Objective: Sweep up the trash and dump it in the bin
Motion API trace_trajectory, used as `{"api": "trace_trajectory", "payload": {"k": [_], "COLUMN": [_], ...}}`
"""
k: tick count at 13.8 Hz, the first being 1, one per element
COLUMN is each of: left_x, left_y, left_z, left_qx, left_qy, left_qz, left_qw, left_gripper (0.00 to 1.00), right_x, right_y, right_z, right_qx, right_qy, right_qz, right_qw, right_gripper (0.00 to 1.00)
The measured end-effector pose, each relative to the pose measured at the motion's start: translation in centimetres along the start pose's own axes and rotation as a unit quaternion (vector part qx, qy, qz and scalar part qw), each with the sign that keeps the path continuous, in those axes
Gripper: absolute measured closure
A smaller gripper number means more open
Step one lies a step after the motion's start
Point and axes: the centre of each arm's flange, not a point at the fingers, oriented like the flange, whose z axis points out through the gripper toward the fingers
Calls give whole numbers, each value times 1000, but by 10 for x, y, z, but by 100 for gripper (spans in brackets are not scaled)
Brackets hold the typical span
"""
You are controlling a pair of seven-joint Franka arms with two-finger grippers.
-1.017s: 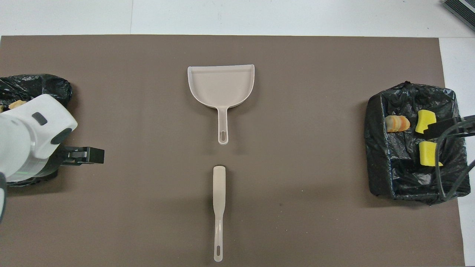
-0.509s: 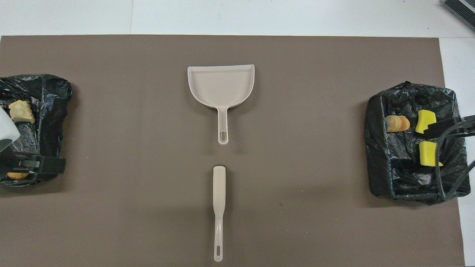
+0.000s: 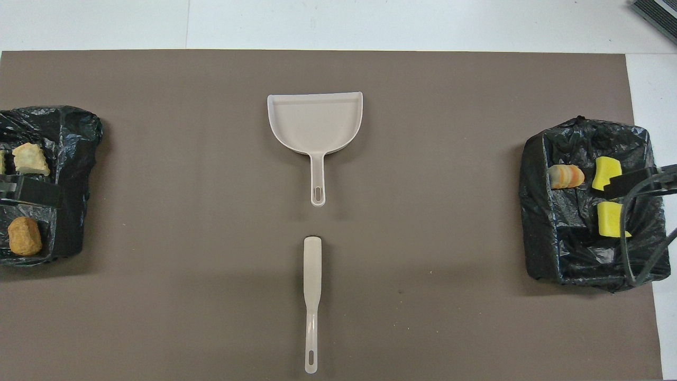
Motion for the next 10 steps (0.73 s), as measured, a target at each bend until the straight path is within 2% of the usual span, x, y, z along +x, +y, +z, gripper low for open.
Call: {"api": "trace_trajectory", "payload": {"k": [10], "left_x": [0], "left_y": [1], "left_z": [-3], "left_qx": [0], "left_qy": [3], "left_qz": [1], "left_qw": [1000], "left_gripper": [0], "right_x": [0], "right_y": [0], "right_z": [0], "right_qx": [0], "right_qy": [0], "right_qz": [0], "right_qw": [1000], "right_gripper": [0]}}
